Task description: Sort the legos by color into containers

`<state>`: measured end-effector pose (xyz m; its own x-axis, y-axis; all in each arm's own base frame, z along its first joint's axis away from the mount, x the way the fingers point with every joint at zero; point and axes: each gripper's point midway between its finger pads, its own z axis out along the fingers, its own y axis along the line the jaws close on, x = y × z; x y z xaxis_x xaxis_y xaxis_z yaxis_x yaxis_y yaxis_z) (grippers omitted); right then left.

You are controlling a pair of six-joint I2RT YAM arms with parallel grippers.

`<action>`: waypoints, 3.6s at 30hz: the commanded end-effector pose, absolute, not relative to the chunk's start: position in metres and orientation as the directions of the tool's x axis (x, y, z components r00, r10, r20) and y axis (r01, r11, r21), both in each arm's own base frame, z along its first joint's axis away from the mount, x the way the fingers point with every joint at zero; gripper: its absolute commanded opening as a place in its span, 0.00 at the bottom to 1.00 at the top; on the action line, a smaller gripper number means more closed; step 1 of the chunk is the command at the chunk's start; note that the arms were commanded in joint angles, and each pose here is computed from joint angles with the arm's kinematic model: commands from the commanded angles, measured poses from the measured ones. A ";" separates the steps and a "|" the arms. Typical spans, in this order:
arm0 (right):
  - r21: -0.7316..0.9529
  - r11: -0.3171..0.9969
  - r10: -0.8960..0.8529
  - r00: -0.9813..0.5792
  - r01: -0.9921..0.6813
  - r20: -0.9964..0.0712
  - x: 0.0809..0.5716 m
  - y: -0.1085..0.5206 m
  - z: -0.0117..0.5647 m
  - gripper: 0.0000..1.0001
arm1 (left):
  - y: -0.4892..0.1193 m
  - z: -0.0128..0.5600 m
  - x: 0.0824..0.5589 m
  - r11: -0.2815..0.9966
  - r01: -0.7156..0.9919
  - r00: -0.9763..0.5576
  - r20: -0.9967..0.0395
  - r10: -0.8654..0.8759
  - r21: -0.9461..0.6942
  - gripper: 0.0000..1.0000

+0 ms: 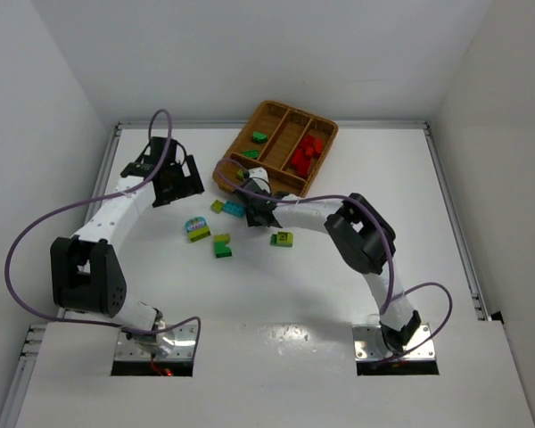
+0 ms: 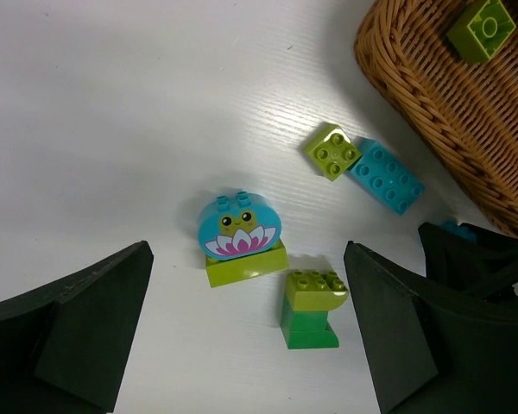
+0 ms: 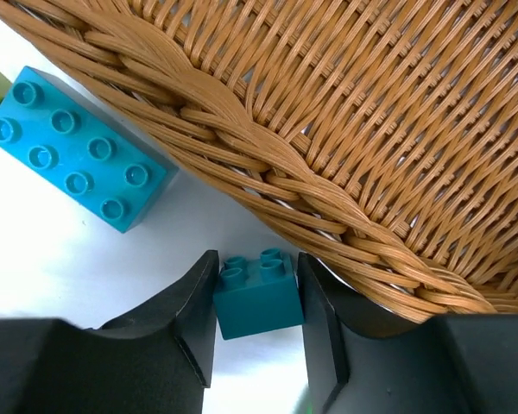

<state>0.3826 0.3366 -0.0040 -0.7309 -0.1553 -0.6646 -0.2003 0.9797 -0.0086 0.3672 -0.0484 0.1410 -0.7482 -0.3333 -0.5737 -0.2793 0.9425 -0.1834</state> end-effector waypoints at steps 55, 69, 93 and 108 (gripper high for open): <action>0.052 0.810 -0.424 -0.644 -0.585 -0.637 0.377 0.404 0.055 0.80 | 0.008 0.148 0.344 0.832 -0.526 -0.617 -0.593 -0.516 -0.177 1.00; -0.037 0.843 -0.423 -0.617 -0.537 -0.664 0.424 0.412 0.025 0.70 | 0.017 0.150 0.339 0.818 -0.549 -0.608 -0.590 -0.531 -0.171 1.00; -0.053 0.849 -0.375 -0.530 -0.525 -0.760 0.393 0.399 0.083 0.32 | 0.018 0.147 0.341 0.829 -0.535 -0.612 -0.600 -0.515 -0.165 1.00; -0.005 0.969 -0.138 -0.528 -0.245 -0.838 0.490 0.332 0.153 0.29 | 0.016 0.141 0.341 0.831 -0.531 -0.621 -0.590 -0.516 -0.167 1.00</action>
<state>0.4553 0.3504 0.1370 -0.5386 -0.2260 -0.8117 -0.3650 0.9309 -0.0170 0.3387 0.0132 0.1323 -0.6471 -0.5148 -0.5624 -0.5340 0.8325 -0.1477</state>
